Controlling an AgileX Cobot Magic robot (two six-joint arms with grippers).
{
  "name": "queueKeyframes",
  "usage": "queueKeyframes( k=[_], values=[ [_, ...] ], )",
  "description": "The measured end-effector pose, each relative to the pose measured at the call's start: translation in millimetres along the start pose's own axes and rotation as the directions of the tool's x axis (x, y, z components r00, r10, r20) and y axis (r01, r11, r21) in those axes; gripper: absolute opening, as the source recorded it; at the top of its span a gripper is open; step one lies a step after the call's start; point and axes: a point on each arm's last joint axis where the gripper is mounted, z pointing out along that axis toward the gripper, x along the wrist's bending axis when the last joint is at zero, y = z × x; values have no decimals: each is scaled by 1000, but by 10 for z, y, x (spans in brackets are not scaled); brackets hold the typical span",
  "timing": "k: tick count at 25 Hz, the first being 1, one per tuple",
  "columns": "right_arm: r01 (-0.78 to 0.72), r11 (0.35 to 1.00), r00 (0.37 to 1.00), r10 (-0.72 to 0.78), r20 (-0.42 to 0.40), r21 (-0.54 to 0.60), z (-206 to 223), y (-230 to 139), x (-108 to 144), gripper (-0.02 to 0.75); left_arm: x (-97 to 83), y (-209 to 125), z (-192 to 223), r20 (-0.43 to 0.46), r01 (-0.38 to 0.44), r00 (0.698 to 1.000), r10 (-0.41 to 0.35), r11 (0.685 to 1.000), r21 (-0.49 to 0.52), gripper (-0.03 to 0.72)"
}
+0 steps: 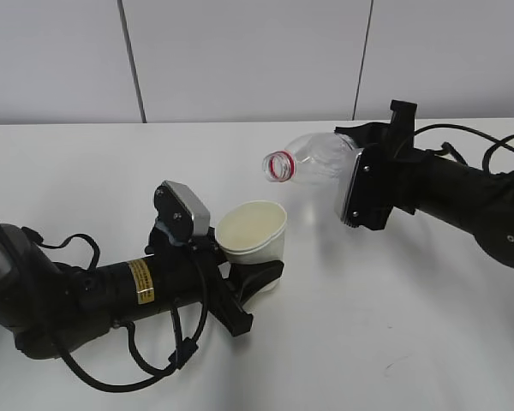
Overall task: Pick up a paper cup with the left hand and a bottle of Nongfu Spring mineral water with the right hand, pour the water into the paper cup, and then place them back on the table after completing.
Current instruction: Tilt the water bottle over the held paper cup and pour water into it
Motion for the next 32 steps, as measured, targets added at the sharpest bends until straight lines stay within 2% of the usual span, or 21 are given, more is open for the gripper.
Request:
queueKeyframes(
  k=[21, 32],
  values=[
    [249, 969, 967, -248, 58, -6, 44, 19, -107, 407, -8, -2, 0, 8, -4, 1000, 4, 1000, 2, 347],
    [304, 953, 951, -303, 63, -3, 48, 21, -115, 407, -10, -2, 0, 11, -5, 1000, 5, 1000, 2, 347]
  ],
)
